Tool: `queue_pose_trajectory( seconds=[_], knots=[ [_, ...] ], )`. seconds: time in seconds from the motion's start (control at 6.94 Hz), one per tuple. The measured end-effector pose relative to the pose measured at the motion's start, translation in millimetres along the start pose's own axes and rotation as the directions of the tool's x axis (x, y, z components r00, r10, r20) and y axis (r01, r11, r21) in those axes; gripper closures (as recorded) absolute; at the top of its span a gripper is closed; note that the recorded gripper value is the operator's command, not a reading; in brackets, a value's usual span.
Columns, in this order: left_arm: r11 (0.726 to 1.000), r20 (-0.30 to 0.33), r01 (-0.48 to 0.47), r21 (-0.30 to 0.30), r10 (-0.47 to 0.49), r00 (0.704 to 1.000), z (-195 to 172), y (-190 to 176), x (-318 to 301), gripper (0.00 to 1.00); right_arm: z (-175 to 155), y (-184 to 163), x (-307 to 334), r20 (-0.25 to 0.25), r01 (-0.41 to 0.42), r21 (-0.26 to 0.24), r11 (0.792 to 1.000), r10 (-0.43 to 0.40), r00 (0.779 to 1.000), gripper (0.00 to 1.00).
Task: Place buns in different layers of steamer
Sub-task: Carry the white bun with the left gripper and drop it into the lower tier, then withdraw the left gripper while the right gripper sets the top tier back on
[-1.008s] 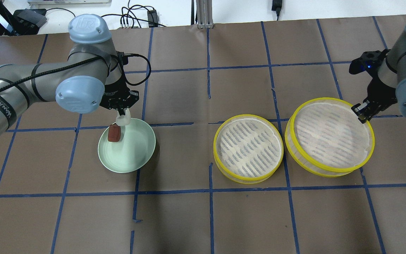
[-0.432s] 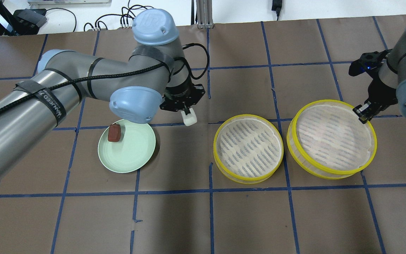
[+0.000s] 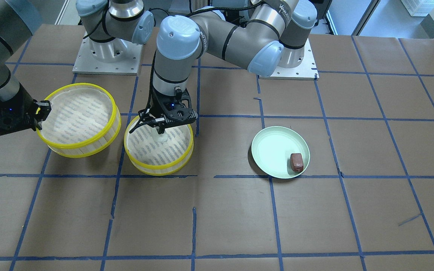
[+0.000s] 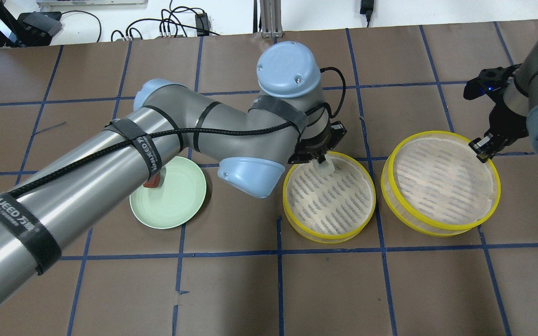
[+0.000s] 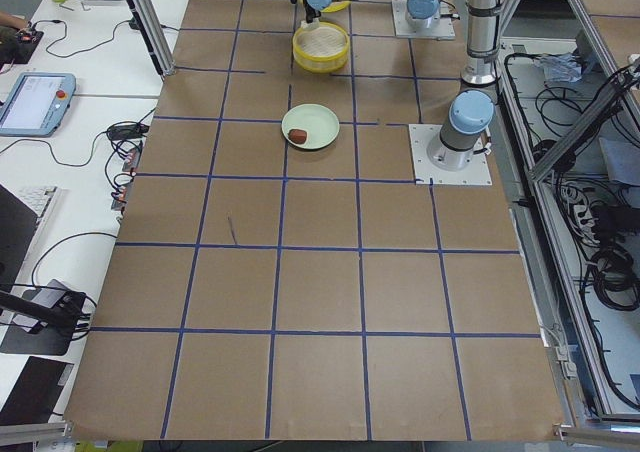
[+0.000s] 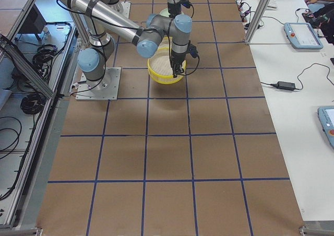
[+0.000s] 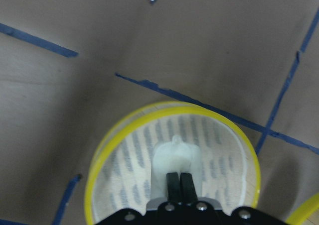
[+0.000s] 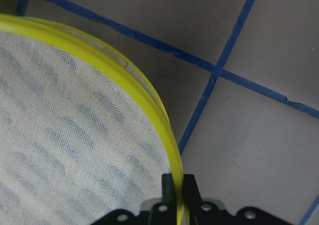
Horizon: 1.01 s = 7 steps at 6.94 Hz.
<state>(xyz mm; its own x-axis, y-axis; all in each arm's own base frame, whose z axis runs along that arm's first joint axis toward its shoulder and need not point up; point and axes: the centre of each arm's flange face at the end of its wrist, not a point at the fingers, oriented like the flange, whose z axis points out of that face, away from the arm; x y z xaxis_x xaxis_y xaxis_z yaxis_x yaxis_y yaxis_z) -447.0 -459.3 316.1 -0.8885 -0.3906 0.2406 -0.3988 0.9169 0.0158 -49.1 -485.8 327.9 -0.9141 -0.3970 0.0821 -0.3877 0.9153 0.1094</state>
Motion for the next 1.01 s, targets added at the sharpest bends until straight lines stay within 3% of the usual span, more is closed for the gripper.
queue_pose_trajectory(
  seconds=[0.43, 0.58, 0.72, 1.01],
  knots=[
    [0.999, 0.011, -0.031, -0.009, 0.031, 0.999, 14, 13, 1, 0.00, -2, -1, 0, -0.009, 0.001, 0.010, 1.000, -0.001, 1.000, 1.00],
    [0.995, 0.028, -0.094, 0.011, 0.094, 0.995, 8, 5, -5, 0.00, -2, -1, -1, -0.009, 0.001, 0.011, 1.000, -0.001, 1.000, 1.00],
    [0.985, 0.081, -0.167, 0.037, 0.163, 0.983, -1, -23, -23, 0.00, -3, -1, -3, -0.010, 0.001, 0.011, 1.000, -0.001, 1.000, 1.00],
    [0.952, 0.194, -0.306, -0.001, 0.301, 0.934, -27, -106, -94, 0.00, -9, -11, -26, -0.024, -0.017, 0.015, 1.000, 0.017, 1.000, 1.00]
  ],
)
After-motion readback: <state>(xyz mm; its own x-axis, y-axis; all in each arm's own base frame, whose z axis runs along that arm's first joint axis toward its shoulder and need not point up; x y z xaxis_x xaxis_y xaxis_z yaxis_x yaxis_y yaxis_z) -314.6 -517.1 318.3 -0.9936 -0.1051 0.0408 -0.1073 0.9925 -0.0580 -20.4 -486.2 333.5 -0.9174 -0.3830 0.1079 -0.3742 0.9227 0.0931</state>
